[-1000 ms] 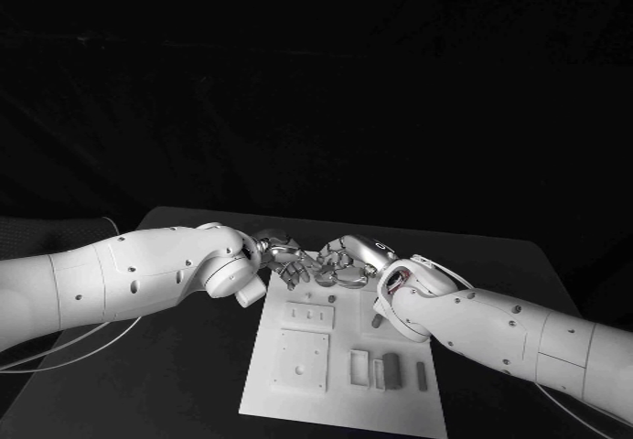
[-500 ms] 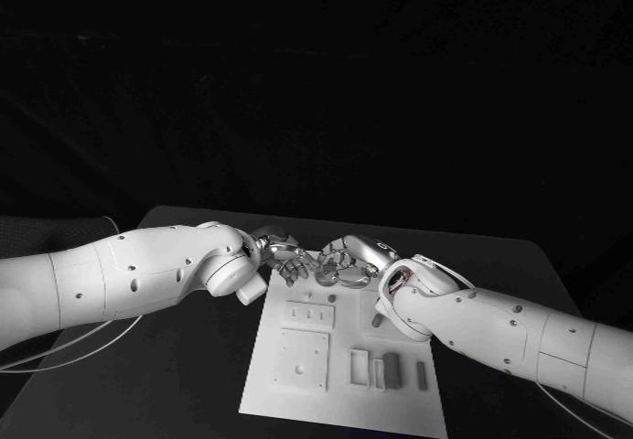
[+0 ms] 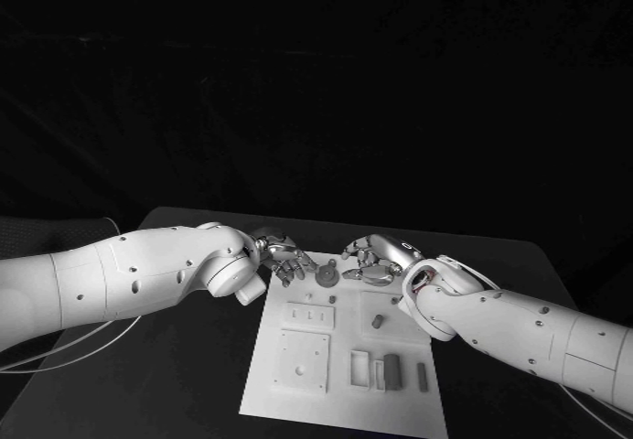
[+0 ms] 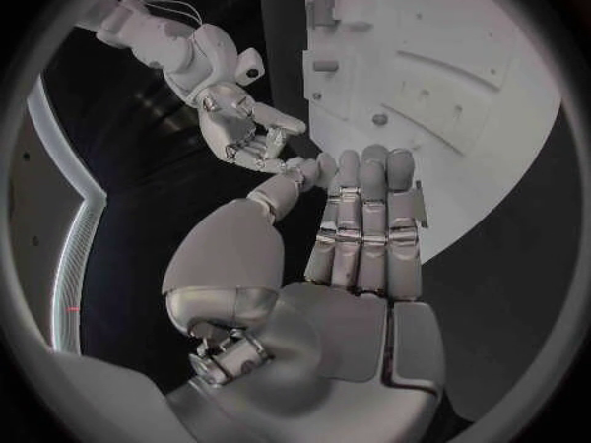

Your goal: Assemble the parts on the task board

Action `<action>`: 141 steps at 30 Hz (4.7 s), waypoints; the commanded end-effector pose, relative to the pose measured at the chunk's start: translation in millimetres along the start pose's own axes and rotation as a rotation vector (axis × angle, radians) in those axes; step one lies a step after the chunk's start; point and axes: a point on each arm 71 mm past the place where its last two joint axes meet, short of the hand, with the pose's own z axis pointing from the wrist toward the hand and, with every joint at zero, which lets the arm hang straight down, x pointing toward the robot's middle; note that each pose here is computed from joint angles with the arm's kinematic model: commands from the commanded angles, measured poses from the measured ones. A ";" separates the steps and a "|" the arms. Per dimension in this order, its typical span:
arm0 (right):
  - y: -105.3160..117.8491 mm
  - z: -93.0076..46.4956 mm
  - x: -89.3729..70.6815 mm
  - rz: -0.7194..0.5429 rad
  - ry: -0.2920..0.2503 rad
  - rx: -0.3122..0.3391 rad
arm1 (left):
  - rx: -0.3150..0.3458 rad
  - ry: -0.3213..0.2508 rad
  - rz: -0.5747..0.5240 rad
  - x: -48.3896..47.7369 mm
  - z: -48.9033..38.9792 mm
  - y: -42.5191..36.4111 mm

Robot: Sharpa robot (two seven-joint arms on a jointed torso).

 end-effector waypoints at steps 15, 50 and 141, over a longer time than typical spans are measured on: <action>-65.4 -13.6 -69.4 0.093 -0.180 0.145 | -0.128 -0.017 0.193 17.7 8.5 -4.4; -78.6 -14.9 -82.9 0.110 -0.199 0.185 | -0.161 0.028 0.485 48.9 15.0 -6.1; -69.9 -10.5 -80.0 0.115 -0.178 0.170 | -0.198 0.069 0.592 63.6 32.2 11.2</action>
